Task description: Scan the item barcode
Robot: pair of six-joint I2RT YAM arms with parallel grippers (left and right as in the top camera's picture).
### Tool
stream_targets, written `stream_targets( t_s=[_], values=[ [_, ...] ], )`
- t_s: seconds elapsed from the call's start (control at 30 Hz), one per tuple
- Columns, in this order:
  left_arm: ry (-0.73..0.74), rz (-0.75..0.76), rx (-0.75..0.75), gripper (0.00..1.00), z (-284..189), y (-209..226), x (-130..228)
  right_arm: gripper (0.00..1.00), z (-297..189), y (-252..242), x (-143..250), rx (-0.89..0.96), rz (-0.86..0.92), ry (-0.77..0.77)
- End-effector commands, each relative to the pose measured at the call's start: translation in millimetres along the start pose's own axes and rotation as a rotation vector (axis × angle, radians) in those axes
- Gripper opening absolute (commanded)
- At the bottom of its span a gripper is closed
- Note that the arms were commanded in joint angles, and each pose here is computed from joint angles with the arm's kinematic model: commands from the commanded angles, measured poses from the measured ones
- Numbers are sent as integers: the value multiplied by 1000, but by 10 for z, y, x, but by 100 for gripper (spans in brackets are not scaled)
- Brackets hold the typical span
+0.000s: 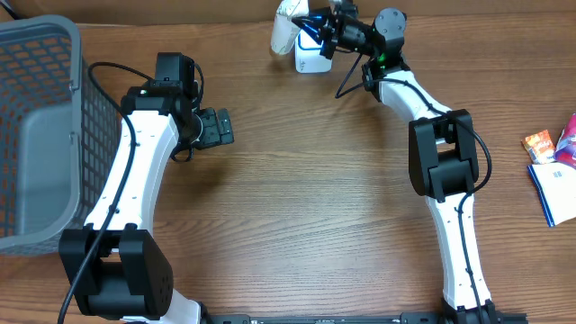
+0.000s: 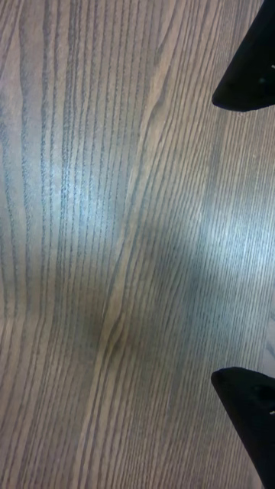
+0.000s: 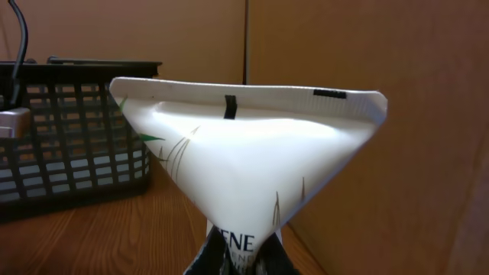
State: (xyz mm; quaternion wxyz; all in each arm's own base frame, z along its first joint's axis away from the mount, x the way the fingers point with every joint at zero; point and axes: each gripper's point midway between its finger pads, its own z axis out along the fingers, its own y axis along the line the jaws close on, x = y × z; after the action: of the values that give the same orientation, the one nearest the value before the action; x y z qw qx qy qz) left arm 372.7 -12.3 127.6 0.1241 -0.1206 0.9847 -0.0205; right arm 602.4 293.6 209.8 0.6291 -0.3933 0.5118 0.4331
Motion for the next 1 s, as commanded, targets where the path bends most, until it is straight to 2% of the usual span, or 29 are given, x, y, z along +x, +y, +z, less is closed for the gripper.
stream_targets(
  t_s=[0.0, 0.33, 0.47, 0.63, 0.67, 0.73, 0.77, 0.97],
  values=[
    [-16, 5, -7, 100, -32, 24, -50, 4, -100, -154, -317, 27, -36, -47],
    [-16, 5, -7, 100, -32, 24, -50, 4, -523, -410, -476, 57, 8, -72],
    [-16, 5, -7, 100, -32, 24, -50, 4, -531, -214, -586, -37, 7, -90],
    [-16, 5, -7, 100, -32, 24, -50, 4, -710, 148, -1075, -170, 50, -202],
    [-16, 5, -7, 100, -32, 24, -50, 4, -772, 222, -1160, -198, 80, -219],
    [-16, 5, -8, 100, -32, 25, -50, 4, -891, 195, -1307, -216, 286, -230],
    [-16, 5, -7, 100, -32, 24, -50, 4, -957, 154, -1304, -220, 401, -207],
    [-16, 5, -7, 100, -32, 24, -50, 4, -1281, -198, -1082, -145, 744, -76]
  ],
)
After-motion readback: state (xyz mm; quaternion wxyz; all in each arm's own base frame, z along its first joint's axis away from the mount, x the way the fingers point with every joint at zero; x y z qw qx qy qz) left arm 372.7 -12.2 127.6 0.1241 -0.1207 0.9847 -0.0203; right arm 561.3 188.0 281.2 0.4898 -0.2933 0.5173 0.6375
